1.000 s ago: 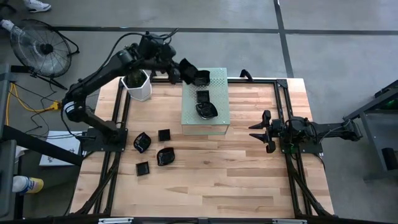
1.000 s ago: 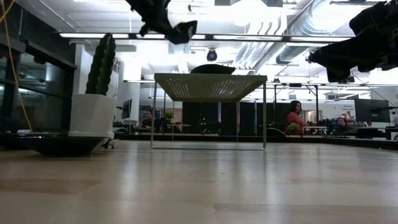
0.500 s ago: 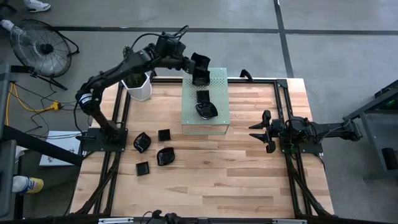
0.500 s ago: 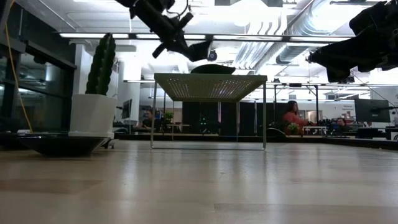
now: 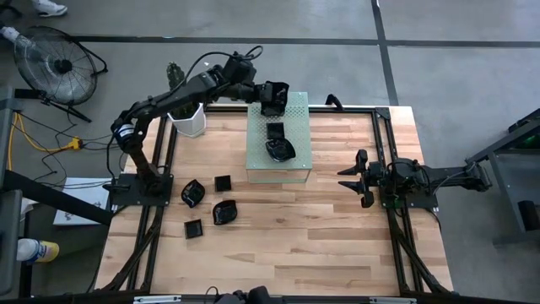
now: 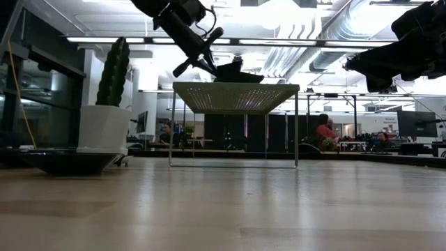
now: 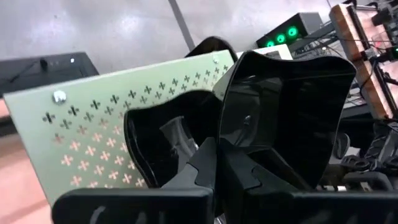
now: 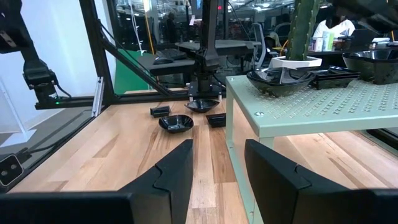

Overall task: Pick & Place Mini shaped plates
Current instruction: Stack the black distorted square plate on top of the black distorted square plate on the shelf

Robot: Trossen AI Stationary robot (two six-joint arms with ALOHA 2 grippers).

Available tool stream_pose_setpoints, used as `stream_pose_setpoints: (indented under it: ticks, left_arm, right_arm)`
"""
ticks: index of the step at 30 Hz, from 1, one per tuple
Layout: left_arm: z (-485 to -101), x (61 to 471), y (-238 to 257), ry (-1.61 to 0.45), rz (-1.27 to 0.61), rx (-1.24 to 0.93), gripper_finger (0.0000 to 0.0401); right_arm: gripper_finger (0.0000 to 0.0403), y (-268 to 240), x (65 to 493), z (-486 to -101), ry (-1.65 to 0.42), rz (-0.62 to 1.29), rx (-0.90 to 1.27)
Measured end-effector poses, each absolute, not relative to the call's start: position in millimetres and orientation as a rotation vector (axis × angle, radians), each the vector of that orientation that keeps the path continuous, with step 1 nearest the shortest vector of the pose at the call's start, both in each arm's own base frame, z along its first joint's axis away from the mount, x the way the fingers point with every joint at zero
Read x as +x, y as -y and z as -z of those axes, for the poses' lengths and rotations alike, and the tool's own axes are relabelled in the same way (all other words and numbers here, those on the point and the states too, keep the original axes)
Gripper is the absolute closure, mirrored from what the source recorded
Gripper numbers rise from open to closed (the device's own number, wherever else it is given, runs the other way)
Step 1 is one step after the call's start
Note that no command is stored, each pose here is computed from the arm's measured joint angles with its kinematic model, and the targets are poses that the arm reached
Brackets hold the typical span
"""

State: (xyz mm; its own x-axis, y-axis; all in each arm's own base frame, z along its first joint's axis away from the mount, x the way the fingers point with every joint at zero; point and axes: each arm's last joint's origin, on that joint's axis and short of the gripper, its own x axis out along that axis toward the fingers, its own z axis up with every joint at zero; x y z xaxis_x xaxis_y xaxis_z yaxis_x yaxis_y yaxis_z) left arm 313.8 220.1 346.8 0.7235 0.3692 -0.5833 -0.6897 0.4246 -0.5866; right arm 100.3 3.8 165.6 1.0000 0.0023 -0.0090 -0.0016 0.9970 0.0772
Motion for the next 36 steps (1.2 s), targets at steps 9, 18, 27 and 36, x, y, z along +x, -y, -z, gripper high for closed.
stream_pose_setpoints:
  ticks: [9,18,27,36]
  left_arm:
    - [-342,308,-219,-0.428,-0.789,-0.986,0.0401]
    - [-333,312,-221,-0.456,-0.807,-1.013,0.0397]
    - [-331,312,-222,-0.463,-0.815,-1.01,0.0358]
    - [-328,314,-222,-0.484,-0.788,-0.996,0.0311]
  right_arm:
    - [0.0263,-4,100,-166,-0.009,-0.002,0.077]
    - [0.0263,-4,100,-166,-0.009,-0.002,0.078]
    - [0.0263,-4,100,-166,-0.009,0.001,0.078]
    - [0.0263,-4,100,-166,-0.009,0.0,0.078]
